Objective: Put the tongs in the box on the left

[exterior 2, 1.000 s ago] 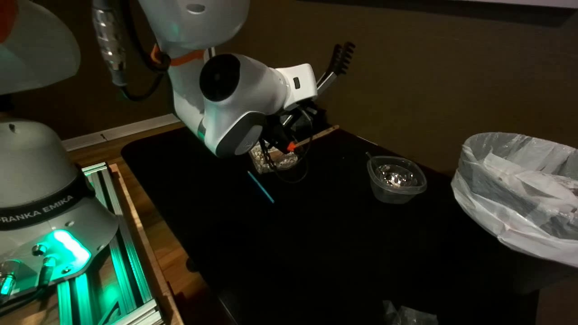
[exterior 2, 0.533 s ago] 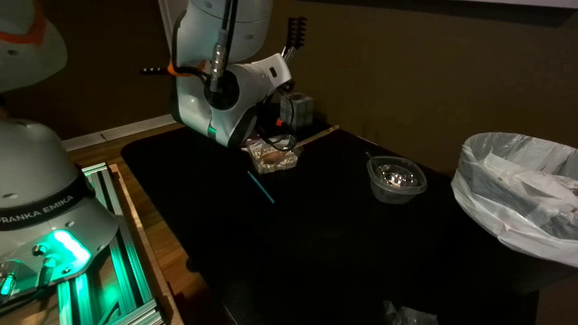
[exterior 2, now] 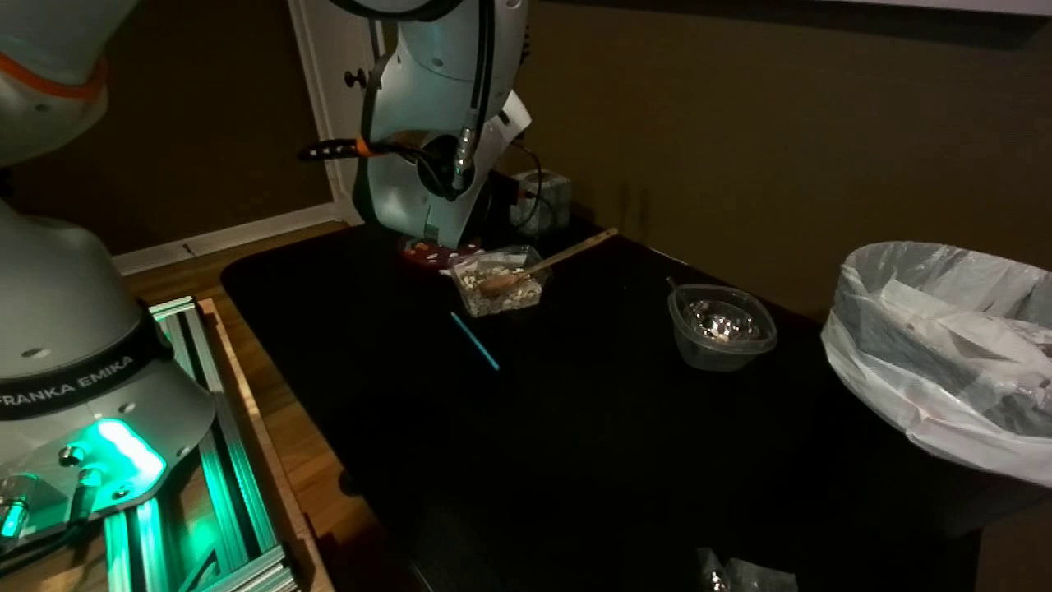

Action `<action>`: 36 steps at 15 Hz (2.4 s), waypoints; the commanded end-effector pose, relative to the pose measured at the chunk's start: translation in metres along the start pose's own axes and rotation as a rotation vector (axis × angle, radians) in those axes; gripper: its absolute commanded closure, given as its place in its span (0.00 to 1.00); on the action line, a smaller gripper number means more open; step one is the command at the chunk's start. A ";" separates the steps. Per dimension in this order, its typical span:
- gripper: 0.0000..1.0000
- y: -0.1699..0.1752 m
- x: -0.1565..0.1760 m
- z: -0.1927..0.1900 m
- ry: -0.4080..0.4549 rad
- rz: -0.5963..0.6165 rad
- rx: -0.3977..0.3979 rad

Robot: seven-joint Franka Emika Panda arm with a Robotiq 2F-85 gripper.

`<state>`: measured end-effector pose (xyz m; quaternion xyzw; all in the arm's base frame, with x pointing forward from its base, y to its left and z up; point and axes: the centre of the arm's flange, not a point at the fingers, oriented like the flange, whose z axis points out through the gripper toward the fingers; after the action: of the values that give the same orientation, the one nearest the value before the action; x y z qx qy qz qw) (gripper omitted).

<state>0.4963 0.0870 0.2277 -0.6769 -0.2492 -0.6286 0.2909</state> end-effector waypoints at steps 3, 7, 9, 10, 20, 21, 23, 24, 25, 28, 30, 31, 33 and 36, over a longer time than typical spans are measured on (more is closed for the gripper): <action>1.00 -0.003 -0.001 -0.001 -0.005 0.005 0.005; 1.00 -0.004 -0.002 -0.002 -0.007 0.007 0.006; 1.00 -0.017 -0.008 0.009 0.072 0.047 0.131; 1.00 -0.021 -0.008 0.020 0.098 0.022 0.129; 1.00 0.000 -0.031 0.146 0.128 -0.347 0.240; 1.00 0.005 -0.032 0.157 0.132 -0.365 0.228; 1.00 0.019 -0.029 0.173 0.145 -0.384 0.175; 1.00 0.027 -0.029 0.177 0.151 -0.376 0.158; 1.00 0.027 -0.027 0.177 0.134 -0.359 0.169; 1.00 0.012 -0.023 0.160 0.131 -0.374 0.170; 1.00 0.025 -0.027 0.175 0.173 -0.389 0.125; 1.00 0.029 -0.028 0.179 0.180 -0.406 0.117; 1.00 0.033 -0.029 0.193 0.175 -0.405 0.119; 1.00 0.040 -0.036 0.205 0.163 -0.401 0.120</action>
<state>0.6401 0.1977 0.1944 -0.5493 -0.3989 -0.7036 0.2101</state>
